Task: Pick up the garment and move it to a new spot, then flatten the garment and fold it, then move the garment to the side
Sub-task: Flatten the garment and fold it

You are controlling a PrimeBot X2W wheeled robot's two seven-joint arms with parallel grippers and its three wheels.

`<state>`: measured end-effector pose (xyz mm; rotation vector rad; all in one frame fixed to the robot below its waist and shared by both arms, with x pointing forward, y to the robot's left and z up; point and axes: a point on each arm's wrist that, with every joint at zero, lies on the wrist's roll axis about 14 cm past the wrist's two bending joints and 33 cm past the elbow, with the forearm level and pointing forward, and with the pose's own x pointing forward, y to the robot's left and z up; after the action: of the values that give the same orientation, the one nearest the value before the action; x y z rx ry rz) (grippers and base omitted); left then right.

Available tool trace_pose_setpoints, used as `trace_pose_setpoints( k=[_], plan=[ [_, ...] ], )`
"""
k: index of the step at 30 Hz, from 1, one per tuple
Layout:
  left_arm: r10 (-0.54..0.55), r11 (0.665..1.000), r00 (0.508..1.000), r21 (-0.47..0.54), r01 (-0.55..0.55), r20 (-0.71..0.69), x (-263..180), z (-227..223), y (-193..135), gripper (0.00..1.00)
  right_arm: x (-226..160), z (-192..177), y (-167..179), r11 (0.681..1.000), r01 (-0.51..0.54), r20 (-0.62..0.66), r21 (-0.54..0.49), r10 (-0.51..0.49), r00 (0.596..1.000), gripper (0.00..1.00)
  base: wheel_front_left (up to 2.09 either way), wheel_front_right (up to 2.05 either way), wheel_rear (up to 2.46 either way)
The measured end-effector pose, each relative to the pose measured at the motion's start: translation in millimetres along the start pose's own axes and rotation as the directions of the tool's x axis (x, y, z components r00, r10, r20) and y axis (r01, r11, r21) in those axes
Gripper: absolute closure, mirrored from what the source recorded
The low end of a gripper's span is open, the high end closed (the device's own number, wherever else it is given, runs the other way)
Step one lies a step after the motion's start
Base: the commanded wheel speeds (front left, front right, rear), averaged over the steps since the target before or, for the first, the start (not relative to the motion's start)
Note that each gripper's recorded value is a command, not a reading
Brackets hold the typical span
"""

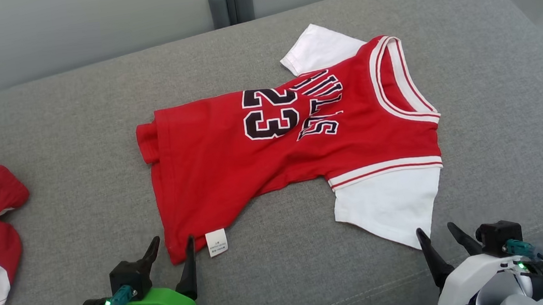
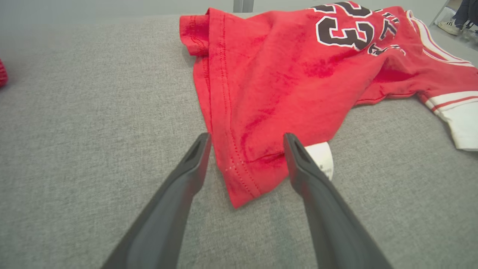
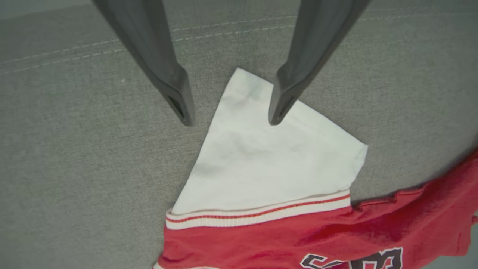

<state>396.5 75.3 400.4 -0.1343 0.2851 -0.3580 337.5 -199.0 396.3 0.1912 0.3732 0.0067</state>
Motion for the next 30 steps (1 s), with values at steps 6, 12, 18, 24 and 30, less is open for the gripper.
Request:
trace_pose_setpoints(
  k=[6,12,18,24,30],
  plan=[
    [-0.001,1.0,0.999,-0.006,0.0,-0.046,7,-14,2,0.0,4,-25,-1,0.999,0.017,-0.071,0.034,-0.014,0.997,0.0,0.0,0.0,0.0],
    [0.005,1.0,0.998,-0.005,-0.006,-0.062,5,-18,4,0.0,8,-34,6,0.999,0.001,-0.095,0.042,0.003,0.996,0.0,0.0,0.0,0.0],
    [0.001,1.0,0.995,0.0,-0.001,-0.098,3,-26,1,0.0,11,-37,11,0.999,-0.013,-0.113,0.047,0.018,0.993,0.0,0.0,0.0,0.0],
    [-0.008,1.0,0.994,-0.005,0.007,-0.112,8,-26,-2,1.0,15,-40,13,0.999,-0.018,-0.13,0.047,0.024,0.991,1.0,0.0,0.0,0.0],
    [-0.006,1.0,0.996,-0.009,0.006,-0.087,9,-18,-2,1.0,19,-38,23,0.998,-0.04,-0.108,0.056,0.046,0.993,1.0,0.0,0.0,0.0]
  ],
)
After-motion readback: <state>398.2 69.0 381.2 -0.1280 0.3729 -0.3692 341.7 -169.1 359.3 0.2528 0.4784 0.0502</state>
